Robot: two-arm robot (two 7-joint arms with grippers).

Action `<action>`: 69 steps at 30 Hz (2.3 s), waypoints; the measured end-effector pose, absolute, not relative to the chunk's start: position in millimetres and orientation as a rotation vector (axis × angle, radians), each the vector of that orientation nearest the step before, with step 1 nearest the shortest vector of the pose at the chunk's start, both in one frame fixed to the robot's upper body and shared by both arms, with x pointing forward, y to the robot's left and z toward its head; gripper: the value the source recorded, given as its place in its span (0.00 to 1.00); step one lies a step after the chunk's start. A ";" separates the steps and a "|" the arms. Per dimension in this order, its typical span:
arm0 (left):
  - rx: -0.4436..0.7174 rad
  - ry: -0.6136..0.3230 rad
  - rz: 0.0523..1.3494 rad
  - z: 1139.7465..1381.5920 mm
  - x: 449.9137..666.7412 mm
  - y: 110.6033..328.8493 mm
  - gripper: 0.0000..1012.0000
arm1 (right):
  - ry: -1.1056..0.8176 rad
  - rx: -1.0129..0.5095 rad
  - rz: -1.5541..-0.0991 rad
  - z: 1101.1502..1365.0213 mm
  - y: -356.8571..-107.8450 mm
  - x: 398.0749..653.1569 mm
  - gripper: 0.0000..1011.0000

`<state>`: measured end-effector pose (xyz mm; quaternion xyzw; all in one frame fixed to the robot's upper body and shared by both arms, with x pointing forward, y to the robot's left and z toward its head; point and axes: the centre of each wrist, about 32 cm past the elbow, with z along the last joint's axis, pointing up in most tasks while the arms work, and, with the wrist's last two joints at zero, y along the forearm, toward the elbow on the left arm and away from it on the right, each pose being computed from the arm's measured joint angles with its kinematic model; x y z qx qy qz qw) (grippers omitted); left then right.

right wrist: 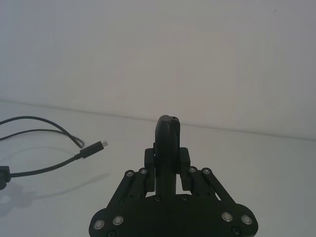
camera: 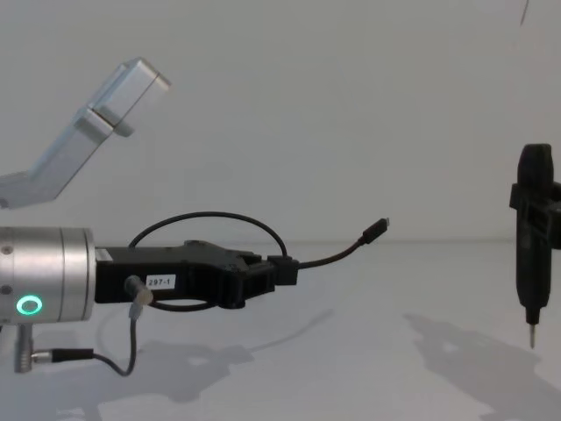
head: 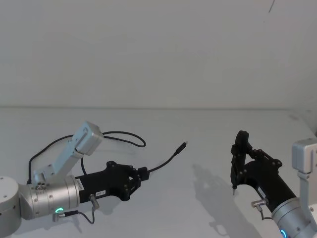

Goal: Pick up the data cable with the one hand.

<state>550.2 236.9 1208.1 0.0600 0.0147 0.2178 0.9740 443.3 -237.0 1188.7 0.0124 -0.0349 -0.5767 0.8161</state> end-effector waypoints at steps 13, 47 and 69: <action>0.117 0.039 0.441 1208.3 543.6 236.7 0.05 | -0.050 0.097 -1.212 1201.6 -228.2 445.6 0.28; 0.115 0.043 0.441 1208.4 540.4 236.6 0.05 | -0.042 0.296 -1.110 1219.0 -180.1 493.2 0.28; 0.115 0.043 0.441 1208.4 540.2 236.5 0.05 | -0.055 0.323 -1.104 1214.2 -173.0 516.5 0.28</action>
